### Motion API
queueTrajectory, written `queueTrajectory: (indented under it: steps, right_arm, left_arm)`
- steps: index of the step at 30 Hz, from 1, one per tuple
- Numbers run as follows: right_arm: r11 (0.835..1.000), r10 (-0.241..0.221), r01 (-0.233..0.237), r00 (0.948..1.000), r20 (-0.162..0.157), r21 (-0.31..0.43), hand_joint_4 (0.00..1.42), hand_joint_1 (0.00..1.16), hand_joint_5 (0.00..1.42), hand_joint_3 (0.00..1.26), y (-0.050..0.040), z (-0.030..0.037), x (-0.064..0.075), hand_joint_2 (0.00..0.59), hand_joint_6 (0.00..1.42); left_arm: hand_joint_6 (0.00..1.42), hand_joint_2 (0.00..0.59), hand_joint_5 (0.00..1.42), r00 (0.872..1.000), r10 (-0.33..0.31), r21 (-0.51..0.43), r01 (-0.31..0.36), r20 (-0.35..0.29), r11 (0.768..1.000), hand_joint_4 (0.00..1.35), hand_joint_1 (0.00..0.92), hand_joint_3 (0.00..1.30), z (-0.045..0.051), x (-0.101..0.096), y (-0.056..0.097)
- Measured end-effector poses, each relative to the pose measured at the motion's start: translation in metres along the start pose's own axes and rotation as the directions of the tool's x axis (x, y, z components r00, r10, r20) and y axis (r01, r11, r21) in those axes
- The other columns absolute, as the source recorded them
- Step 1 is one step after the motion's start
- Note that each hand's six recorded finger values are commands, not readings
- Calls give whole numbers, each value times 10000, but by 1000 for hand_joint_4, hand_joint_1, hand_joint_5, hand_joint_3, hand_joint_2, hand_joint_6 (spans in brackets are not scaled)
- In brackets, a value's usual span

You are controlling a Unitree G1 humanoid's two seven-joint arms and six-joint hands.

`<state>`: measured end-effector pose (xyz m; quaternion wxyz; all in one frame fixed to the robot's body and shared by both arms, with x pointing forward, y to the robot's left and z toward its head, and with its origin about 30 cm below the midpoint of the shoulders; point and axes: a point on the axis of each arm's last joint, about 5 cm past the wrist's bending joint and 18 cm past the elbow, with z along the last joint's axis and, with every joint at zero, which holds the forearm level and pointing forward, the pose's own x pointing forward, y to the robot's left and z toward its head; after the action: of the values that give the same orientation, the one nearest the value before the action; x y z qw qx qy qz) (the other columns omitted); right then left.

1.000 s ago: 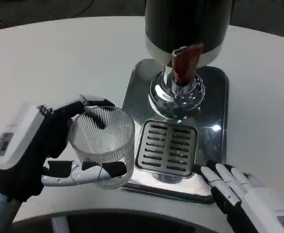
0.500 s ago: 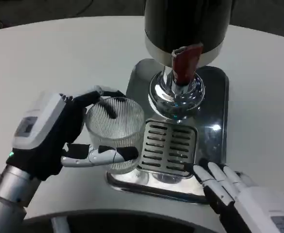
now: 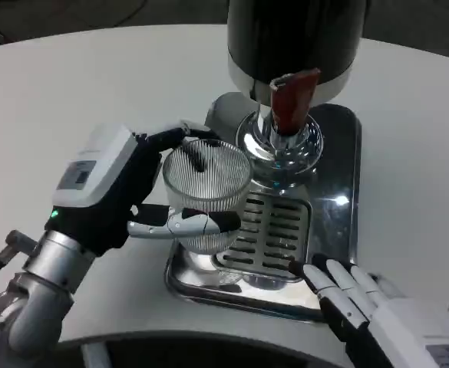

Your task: Grasp the cup under the faucet to collect the drink, then remove the cup.

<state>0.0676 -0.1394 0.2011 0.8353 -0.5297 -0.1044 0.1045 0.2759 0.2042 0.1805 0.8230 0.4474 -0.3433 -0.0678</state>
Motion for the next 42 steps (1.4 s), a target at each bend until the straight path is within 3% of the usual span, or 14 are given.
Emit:
queueTrajectory:
  steps: [16, 29, 42]
  right_arm:
    - [10000, -48, 48, 10000, -87, 23, 0, 349, 0, 64, -11, -26, -14, 398, 0]
    - [10000, -12, 14, 9997, -246, 77, 0, 349, 0, 64, -7, -35, -30, 398, 0]
    - [10000, 19, -17, 9997, -223, 79, 0, 349, 0, 64, -7, -39, -43, 398, 0]
  left_arm:
    - [1424, 148, 1424, 9990, -377, 191, 373, 235, 9991, 1273, 512, 1061, -5, 230, -106]
    - [1424, 151, 1424, 9940, -615, -142, 630, 908, 9979, 1273, 505, 1061, 114, 358, -245]
    - [1424, 152, 1424, 9900, -787, -129, 807, 1175, 9967, 1260, 502, 1061, 155, 370, -275]
